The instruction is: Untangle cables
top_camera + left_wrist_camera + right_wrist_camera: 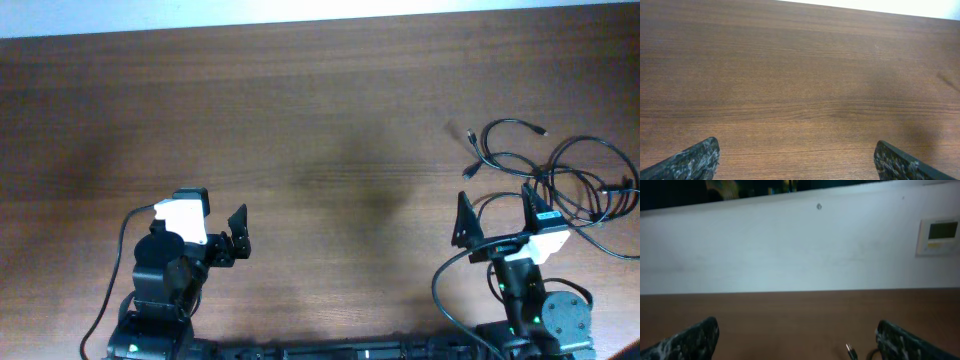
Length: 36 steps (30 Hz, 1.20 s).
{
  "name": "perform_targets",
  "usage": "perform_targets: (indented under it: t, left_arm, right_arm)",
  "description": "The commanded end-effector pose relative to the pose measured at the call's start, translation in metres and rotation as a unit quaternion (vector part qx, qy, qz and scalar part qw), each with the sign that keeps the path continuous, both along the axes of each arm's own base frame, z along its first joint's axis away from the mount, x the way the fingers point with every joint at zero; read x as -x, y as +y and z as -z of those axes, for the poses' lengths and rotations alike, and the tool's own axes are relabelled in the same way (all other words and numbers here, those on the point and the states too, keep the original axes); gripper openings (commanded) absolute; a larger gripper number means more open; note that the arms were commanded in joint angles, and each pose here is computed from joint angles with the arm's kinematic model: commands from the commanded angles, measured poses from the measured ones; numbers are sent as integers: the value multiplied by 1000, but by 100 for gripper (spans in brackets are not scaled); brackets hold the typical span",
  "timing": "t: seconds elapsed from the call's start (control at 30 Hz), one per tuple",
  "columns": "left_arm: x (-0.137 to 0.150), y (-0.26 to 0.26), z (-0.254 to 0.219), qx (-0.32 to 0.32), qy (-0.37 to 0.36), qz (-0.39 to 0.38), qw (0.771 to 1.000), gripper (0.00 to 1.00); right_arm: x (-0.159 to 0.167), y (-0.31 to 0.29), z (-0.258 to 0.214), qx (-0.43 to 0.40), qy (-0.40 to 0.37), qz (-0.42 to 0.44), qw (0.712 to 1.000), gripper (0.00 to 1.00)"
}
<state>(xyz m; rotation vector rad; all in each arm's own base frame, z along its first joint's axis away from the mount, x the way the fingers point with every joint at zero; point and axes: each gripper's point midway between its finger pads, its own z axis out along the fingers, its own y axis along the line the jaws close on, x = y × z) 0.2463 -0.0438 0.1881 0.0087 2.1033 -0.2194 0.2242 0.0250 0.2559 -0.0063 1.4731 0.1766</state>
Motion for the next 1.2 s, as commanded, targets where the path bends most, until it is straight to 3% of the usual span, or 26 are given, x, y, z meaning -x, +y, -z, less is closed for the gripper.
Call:
perform_targets:
  t: [0.0, 0.23, 0.37, 0.5, 1.17]
  left_arm:
    - [0, 2, 2, -5, 1, -4, 1000, 99]
    - [0, 2, 2, -5, 1, -4, 1000, 99]
    - [0, 2, 2, -5, 1, -4, 1000, 99]
    - [0, 3, 2, -5, 0, -4, 1000, 99]
    - [0, 2, 2, -5, 1, -4, 1000, 99]
  right_arm:
    - [-5, 1, 8, -5, -16, 0, 1000, 100]
    - [-12, 2, 17, -12, -81, 0, 997, 100]
    - [-16, -1, 30, 4, -55, 11, 998, 99]
    - [-21, 0, 100, 32, 85, 9, 996, 99]
    - [-20, 1, 100, 32, 86, 6, 996, 99]
